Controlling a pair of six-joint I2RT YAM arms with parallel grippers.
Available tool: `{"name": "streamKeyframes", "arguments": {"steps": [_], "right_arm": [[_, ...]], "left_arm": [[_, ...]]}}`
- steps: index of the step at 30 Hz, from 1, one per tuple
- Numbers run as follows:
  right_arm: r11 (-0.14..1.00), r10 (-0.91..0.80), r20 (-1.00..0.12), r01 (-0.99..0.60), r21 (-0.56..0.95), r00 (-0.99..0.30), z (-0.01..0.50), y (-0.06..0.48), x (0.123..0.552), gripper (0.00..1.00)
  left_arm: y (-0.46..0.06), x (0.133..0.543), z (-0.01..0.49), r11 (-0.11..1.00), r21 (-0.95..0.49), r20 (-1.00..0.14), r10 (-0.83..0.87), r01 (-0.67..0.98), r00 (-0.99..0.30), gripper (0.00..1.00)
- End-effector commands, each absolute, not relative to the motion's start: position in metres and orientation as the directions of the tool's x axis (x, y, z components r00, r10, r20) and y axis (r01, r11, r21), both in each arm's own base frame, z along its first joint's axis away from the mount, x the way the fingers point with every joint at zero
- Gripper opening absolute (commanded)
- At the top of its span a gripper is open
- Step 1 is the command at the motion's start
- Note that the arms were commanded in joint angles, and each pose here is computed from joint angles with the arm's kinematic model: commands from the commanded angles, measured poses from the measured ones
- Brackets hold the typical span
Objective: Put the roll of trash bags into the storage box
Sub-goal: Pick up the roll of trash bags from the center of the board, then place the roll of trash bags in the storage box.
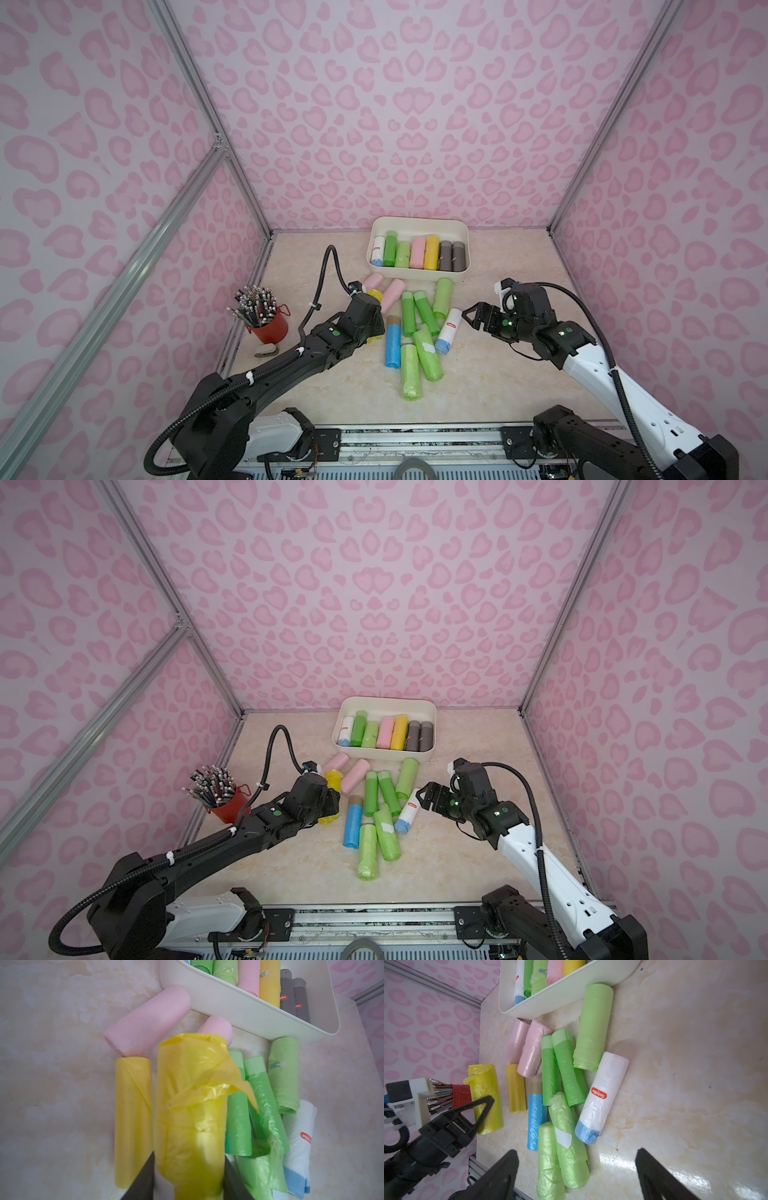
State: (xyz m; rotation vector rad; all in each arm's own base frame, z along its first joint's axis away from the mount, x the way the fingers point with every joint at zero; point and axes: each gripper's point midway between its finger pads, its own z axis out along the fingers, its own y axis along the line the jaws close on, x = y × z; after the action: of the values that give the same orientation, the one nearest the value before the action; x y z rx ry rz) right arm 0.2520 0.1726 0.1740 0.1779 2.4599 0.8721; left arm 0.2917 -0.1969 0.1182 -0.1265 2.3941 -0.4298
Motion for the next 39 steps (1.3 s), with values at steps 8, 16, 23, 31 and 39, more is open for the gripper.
{"name": "streamKeyframes", "arguments": {"steps": [8, 16, 23, 31, 39], "right_arm": [[0.766, 0.310, -0.427, -0.043, 0.642, -0.849, 0.172, 0.176, 0.256, 0.90], [0.758, 0.316, -0.430, -0.047, 0.651, -0.846, 0.177, 0.177, 0.258, 0.89], [0.741, 0.328, -0.446, -0.066, 0.668, -0.833, 0.193, 0.179, 0.258, 0.90], [0.745, 0.307, -0.448, -0.081, 0.662, -0.840, 0.196, 0.182, 0.260, 0.90], [0.764, 0.302, -0.475, -0.088, 0.639, -0.826, 0.197, 0.179, 0.266, 0.90]], "left_arm": [[-0.218, 0.312, 0.138, 0.931, -0.360, -0.650, -0.209, 0.055, -0.731, 0.29], [-0.236, 0.340, 0.167, 0.942, -0.319, -0.701, -0.162, 0.103, -0.694, 0.29], [-0.258, 0.367, 0.190, 0.936, -0.322, -0.735, -0.151, 0.144, -0.661, 0.28], [-0.282, 0.391, 0.189, 0.932, -0.316, -0.733, -0.122, 0.177, -0.670, 0.27], [-0.281, 0.435, 0.195, 0.939, -0.294, -0.739, -0.106, 0.178, -0.665, 0.27]]}}
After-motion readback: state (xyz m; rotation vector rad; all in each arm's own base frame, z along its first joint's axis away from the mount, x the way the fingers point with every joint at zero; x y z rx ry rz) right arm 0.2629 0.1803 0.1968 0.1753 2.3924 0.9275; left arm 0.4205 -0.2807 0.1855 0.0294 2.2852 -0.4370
